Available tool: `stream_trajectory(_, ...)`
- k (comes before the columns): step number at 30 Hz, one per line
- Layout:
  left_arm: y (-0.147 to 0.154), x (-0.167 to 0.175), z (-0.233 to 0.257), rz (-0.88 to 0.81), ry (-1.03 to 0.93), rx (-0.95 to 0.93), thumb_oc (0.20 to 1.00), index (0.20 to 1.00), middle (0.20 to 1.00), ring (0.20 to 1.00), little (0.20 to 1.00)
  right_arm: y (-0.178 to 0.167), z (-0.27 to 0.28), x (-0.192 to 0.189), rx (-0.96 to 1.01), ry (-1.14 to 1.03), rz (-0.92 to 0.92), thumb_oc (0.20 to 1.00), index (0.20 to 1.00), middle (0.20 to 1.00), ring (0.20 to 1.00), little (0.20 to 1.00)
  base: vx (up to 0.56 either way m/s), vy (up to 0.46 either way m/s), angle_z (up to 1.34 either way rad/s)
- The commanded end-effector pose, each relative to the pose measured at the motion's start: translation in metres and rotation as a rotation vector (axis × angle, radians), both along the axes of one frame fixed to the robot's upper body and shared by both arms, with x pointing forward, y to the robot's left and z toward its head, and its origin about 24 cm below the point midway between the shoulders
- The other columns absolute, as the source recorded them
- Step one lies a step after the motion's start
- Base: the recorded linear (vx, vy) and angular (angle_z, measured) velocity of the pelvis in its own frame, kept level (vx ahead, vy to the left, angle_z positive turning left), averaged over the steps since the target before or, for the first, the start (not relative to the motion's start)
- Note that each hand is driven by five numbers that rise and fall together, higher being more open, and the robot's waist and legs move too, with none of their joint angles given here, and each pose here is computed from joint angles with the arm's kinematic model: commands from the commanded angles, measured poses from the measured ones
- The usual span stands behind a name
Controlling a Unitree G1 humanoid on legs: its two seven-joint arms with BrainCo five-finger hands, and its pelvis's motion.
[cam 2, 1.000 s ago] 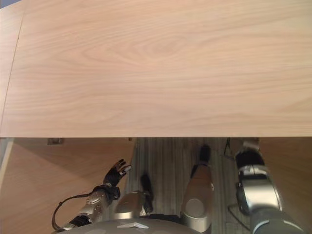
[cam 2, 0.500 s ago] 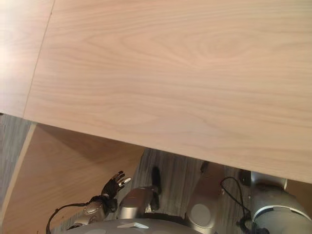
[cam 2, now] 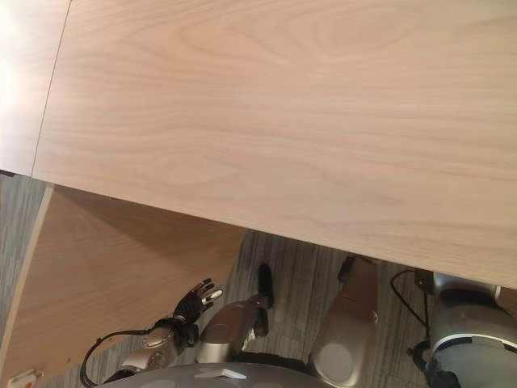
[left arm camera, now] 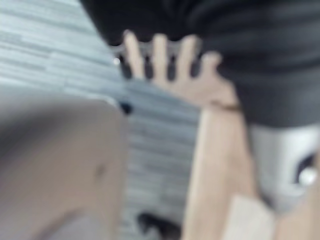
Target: Put the empty folder in the office cabinet
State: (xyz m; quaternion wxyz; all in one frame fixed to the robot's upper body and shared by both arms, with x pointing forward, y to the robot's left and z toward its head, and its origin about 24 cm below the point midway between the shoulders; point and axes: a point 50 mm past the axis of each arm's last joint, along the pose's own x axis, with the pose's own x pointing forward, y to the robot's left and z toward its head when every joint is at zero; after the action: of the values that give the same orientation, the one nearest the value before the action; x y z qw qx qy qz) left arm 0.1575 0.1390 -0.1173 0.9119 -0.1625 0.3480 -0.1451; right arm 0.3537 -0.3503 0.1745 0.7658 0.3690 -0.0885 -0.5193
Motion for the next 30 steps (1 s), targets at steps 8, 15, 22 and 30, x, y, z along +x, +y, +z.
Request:
stream_trajectory(8,0.021,-0.025,-0.004,-0.038,0.039,0.029,1.000,1.000,1.000,1.000,1.000,-0.014,0.056,0.005,-0.092,-0.085,0.102,1.000,1.000,1.000,1.000,1.000,-0.01,0.010,-0.01)
stream_trajectory(15,0.027,-0.026,-0.003,-0.038,0.035,0.039,1.000,1.000,1.000,1.000,1.000,-0.005,0.038,0.013,-0.107,0.018,0.223,1.000,1.000,1.000,1.000,1.000,0.00,0.004,0.00)
stream_trajectory(22,0.018,-0.021,-0.009,-0.016,0.034,0.092,1.000,1.000,1.000,1.000,1.000,0.013,0.014,0.020,-0.029,0.099,0.237,1.000,1.000,1.000,1.000,1.000,-0.01,-0.057,-0.01)
stream_trajectory(30,0.004,0.003,-0.009,0.043,0.019,0.132,1.000,1.000,1.000,1.000,1.000,0.042,-0.059,0.014,-0.067,0.311,0.268,1.000,1.000,1.000,1.000,1.000,-0.03,-0.030,-0.03)
